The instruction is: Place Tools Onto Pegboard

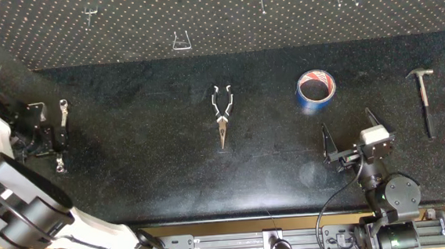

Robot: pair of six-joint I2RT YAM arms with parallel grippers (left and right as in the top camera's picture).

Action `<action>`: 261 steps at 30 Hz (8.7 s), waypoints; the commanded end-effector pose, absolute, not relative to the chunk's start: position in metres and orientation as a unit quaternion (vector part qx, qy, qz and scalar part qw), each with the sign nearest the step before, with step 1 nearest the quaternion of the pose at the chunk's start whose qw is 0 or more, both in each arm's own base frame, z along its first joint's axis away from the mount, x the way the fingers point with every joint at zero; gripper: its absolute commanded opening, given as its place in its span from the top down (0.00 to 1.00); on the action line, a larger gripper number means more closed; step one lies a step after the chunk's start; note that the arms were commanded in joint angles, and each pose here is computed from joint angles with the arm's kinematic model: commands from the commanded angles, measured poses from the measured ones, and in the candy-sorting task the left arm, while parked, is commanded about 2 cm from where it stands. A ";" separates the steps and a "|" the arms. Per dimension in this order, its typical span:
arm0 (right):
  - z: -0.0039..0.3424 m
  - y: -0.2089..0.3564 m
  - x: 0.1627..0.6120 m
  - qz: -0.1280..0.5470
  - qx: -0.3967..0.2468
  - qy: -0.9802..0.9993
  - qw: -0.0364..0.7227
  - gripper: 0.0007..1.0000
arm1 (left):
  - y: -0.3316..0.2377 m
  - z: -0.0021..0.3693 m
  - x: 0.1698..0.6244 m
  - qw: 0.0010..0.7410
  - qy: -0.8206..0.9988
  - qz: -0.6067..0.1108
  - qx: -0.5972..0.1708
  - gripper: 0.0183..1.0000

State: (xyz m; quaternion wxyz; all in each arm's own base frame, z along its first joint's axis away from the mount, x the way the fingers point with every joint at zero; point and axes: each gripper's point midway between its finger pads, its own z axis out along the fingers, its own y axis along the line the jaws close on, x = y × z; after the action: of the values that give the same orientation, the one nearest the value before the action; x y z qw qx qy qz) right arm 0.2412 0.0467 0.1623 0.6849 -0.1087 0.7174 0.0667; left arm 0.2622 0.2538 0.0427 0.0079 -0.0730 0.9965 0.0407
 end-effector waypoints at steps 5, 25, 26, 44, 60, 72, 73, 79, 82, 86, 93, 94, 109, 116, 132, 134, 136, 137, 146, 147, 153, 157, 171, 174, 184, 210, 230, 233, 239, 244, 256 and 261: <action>0.161 0.048 0.241 0.064 -0.113 0.717 0.685 0.02 | 0.243 0.022 0.274 0.016 0.999 -0.012 -0.027 0.01; 0.161 0.048 0.241 0.064 -0.113 0.717 0.685 0.02 | 0.239 0.005 0.273 0.000 0.999 -0.025 -0.025 0.99; 0.161 0.048 0.241 0.063 -0.113 0.717 0.685 0.02 | 0.236 0.009 0.268 -0.009 0.999 -0.030 -0.039 0.99; 0.161 0.048 0.241 0.064 -0.113 0.717 0.685 0.02 | 0.051 0.285 0.374 0.438 0.897 0.030 -0.051 0.99; 0.161 0.048 0.241 0.064 -0.113 0.717 0.685 0.02 | 0.054 0.205 0.351 0.393 0.915 0.034 -0.081 0.99; 0.161 0.048 0.241 0.064 -0.113 0.717 0.685 0.02 | 0.055 0.175 0.363 0.359 0.930 0.029 -0.080 0.99; 0.161 0.048 0.241 0.064 -0.113 0.717 0.685 0.02 | 0.055 0.173 0.364 0.357 0.930 0.028 -0.080 0.99; 0.161 0.048 0.241 0.064 -0.113 0.717 0.685 0.02 | 0.057 0.173 0.381 0.376 0.923 0.030 -0.079 0.99; 0.161 0.048 0.241 0.064 -0.113 0.717 0.685 0.02 | 0.058 0.161 0.388 0.369 0.926 0.029 -0.079 0.88; 0.161 0.048 0.241 0.063 -0.113 0.717 0.685 0.03 | 0.060 0.159 0.397 0.378 0.922 0.030 -0.080 0.05; 0.161 0.048 0.241 0.064 -0.113 0.717 0.685 0.02 | 0.035 0.201 0.352 0.306 0.950 0.008 -0.058 0.00; 0.161 0.048 0.241 0.064 -0.113 0.717 0.685 0.02 | 0.024 0.204 0.345 0.302 0.952 -0.009 -0.047 0.01; 0.161 0.048 0.241 0.064 -0.113 0.717 0.685 0.03 | -0.170 0.117 0.331 0.115 0.992 -0.003 -0.057 0.00; 0.161 0.048 0.241 0.064 -0.113 0.717 0.685 0.03 | -0.194 0.072 0.349 0.051 0.998 -0.001 -0.042 0.00; 0.161 0.048 0.241 0.064 -0.113 0.717 0.685 0.02 | -0.184 0.048 0.390 0.087 0.996 -0.006 -0.034 0.00; 0.161 0.048 0.241 0.064 -0.113 0.717 0.685 0.02 | -0.184 0.047 0.390 0.086 0.996 -0.006 -0.034 0.00; 0.161 0.048 0.241 0.064 -0.113 0.717 0.685 0.02 | -0.190 0.038 0.384 0.065 0.998 -0.019 -0.012 0.00; 0.161 0.048 0.241 0.064 -0.113 0.717 0.685 0.02 | -0.192 0.035 0.382 0.057 0.998 -0.022 -0.007 0.00; 0.161 0.048 0.241 0.064 -0.113 0.717 0.685 0.02 | -0.186 0.028 0.368 0.030 0.999 -0.012 -0.005 0.00; 0.161 0.048 0.241 0.064 -0.113 0.717 0.685 0.03 | -0.185 0.025 0.364 0.024 1.000 -0.012 -0.005 0.00; 0.161 0.048 0.241 0.064 -0.113 0.717 0.685 0.02 | -0.186 0.021 0.360 0.016 1.000 -0.015 -0.005 0.00; 0.161 0.048 0.241 0.064 -0.113 0.717 0.685 0.02 | -0.186 0.019 0.363 0.024 1.000 -0.016 -0.005 0.00; 0.161 0.048 0.241 0.063 -0.113 0.717 0.685 0.02 | -0.183 0.007 0.362 0.014 1.000 -0.004 -0.024 0.07; 0.161 0.048 0.241 0.064 -0.113 0.717 0.685 0.02 | -0.185 0.007 0.361 0.011 1.000 -0.009 -0.024 0.30; 0.161 0.048 0.241 0.064 -0.113 0.717 0.685 0.02 | -0.190 0.007 0.358 0.003 0.999 -0.024 -0.037 0.45; 0.161 0.048 0.241 0.064 -0.113 0.717 0.685 0.02 | -0.126 0.185 0.363 0.214 0.976 0.012 -0.036 0.99; 0.161 0.048 0.241 0.064 -0.113 0.717 0.685 0.02 | -0.099 0.248 0.488 0.614 0.788 -0.006 -0.052 0.99; 0.161 0.048 0.241 0.064 -0.113 0.717 0.685 0.02 | -0.104 0.235 0.493 0.605 0.795 -0.009 -0.046 0.99; 0.161 0.048 0.241 0.064 -0.113 0.717 0.685 0.02 | -0.105 0.202 0.498 0.577 0.816 0.002 -0.039 0.99; 0.161 0.048 0.241 0.064 -0.113 0.717 0.685 0.02 | -0.104 0.190 0.495 0.559 0.829 0.009 -0.034 0.62; 0.161 0.048 0.241 0.064 -0.113 0.717 0.685 0.02 | -0.048 0.275 0.455 0.591 0.803 0.019 -0.076 0.00; 0.161 0.048 0.241 0.064 -0.113 0.717 0.685 0.02 | 0.002 0.247 0.358 0.626 0.775 -0.036 -0.081 0.00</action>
State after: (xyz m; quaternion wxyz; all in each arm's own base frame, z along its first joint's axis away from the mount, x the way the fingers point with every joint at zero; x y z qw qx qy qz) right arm 0.2412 0.0466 0.1628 0.6854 -0.1088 0.7169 0.0664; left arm 0.3822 0.0043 0.2643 0.6121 -0.1013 0.7843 0.0012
